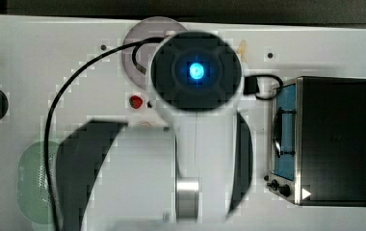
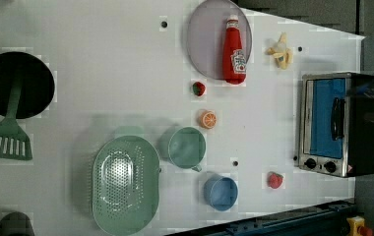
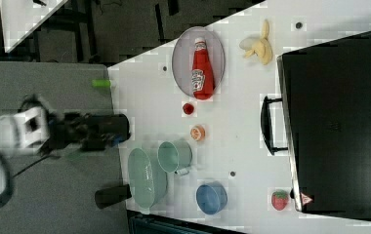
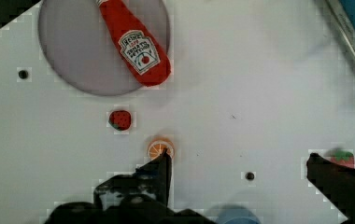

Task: Pick ketchup from plate and place it on table.

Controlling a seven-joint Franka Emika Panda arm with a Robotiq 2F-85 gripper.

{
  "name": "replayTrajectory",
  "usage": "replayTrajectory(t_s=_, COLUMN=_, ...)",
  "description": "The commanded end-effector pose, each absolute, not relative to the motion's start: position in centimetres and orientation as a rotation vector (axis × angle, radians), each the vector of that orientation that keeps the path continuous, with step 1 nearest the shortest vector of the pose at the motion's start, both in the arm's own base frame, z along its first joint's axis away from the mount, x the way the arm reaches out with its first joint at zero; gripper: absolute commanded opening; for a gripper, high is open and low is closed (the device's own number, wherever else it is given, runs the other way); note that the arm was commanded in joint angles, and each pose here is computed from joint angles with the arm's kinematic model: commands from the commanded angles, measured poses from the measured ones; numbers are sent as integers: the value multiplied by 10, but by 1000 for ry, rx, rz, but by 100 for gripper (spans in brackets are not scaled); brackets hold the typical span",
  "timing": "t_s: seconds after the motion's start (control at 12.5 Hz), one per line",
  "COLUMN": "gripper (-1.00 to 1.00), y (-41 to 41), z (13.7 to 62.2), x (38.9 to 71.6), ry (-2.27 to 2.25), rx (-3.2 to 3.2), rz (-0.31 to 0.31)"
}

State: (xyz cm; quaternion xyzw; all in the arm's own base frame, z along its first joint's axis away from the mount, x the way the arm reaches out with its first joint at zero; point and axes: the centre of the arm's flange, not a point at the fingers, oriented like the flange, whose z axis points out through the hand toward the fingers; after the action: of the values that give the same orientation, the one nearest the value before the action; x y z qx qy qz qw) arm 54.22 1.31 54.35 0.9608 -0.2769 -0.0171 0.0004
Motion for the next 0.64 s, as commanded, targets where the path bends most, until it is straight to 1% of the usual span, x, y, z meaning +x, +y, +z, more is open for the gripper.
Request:
replayTrajectory(t_s=0.08, gripper=100, y=8, z=451, x=565, ry=-649, rx=3065, rz=-253)
replayTrajectory(t_s=0.4, gripper=100, y=25, z=388, x=592, ry=-359, rx=3143, rz=-245)
replayTrajectory(t_s=0.64, gripper=100, y=35, z=349, x=608, ry=-161, rx=3184, rz=-210)
